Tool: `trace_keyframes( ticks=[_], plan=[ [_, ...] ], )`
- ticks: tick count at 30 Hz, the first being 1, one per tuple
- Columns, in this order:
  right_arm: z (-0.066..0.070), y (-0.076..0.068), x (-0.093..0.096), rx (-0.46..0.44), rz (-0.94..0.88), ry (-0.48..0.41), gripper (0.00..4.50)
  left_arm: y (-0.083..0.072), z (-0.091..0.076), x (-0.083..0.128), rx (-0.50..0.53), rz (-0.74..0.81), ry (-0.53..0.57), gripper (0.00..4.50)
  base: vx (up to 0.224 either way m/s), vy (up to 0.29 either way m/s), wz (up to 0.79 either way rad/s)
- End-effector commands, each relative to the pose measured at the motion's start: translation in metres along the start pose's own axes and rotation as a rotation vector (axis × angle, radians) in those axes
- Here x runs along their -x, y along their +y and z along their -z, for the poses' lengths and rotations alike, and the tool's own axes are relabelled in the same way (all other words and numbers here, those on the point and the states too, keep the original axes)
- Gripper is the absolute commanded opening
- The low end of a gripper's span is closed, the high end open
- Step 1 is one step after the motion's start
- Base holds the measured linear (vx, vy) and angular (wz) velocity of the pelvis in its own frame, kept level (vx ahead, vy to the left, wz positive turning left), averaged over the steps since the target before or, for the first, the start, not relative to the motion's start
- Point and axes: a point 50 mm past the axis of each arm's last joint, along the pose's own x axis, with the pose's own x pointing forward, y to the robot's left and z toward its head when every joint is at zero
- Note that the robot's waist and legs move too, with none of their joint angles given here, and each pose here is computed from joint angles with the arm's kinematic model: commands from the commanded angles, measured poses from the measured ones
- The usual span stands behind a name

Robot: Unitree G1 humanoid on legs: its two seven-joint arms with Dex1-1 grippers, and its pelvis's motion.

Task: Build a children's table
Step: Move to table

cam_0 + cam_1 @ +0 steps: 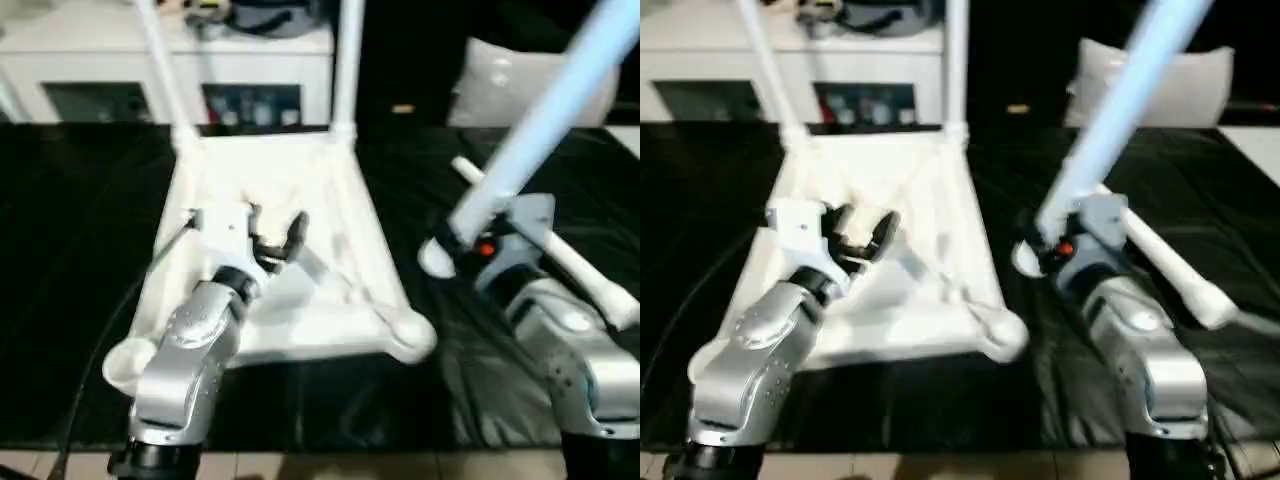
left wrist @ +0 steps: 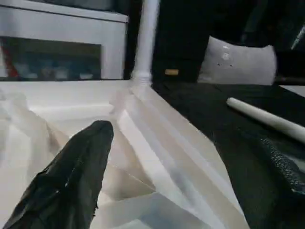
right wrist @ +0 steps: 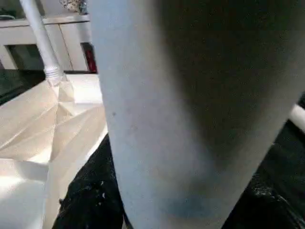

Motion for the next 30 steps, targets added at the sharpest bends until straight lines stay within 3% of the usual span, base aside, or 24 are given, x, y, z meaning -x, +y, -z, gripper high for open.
trace_keyframes(
  ticks=[1, 13, 17, 20, 25, 27, 29, 30],
  plan=[
    [-0.006, 0.006, -0.003, 0.011, -0.024, -0.027, 1.93, 0.004, -0.001, 0.001, -0.002, -0.011, 0.0, 3.83, 0.107, 0.045, -0.01],
    [-0.009, 0.004, -0.003, 0.024, -0.019, -0.039, 1.93, 0.005, -0.002, 0.001, -0.016, -0.005, 0.004, 3.83, 0.037, -0.005, 0.03],
    [-0.015, -0.003, -0.002, 0.051, 0.027, -0.08, 1.93, 0.005, -0.002, 0.0, -0.013, 0.007, 0.004, 3.83, 0.064, 0.051, 0.01],
    [-0.029, -0.016, 0.001, -0.036, 0.083, -0.15, 1.93, 0.003, -0.003, 0.0, -0.04, 0.058, 0.01, 3.83, 0.017, 0.016, 0.0],
    [-0.025, -0.021, 0.0, -0.021, 0.078, -0.127, 1.92, -0.004, -0.003, 0.0, -0.078, 0.165, 0.031, 3.83, -0.014, -0.005, 0.0],
    [-0.031, -0.021, -0.002, -0.004, 0.066, -0.193, 1.92, -0.009, 0.004, 0.004, -0.093, 0.286, 0.119, 3.83, -0.087, -0.026, 0.01],
    [-0.031, -0.019, -0.003, -0.004, 0.039, -0.185, 1.92, -0.01, 0.006, 0.005, -0.104, 0.32, 0.147, 3.83, -0.092, -0.02, 0.01],
    [-0.027, -0.018, -0.004, -0.019, -0.002, -0.136, 1.92, -0.01, 0.008, 0.007, -0.124, 0.384, 0.193, 3.83, -0.091, -0.019, 0.0]
  ],
)
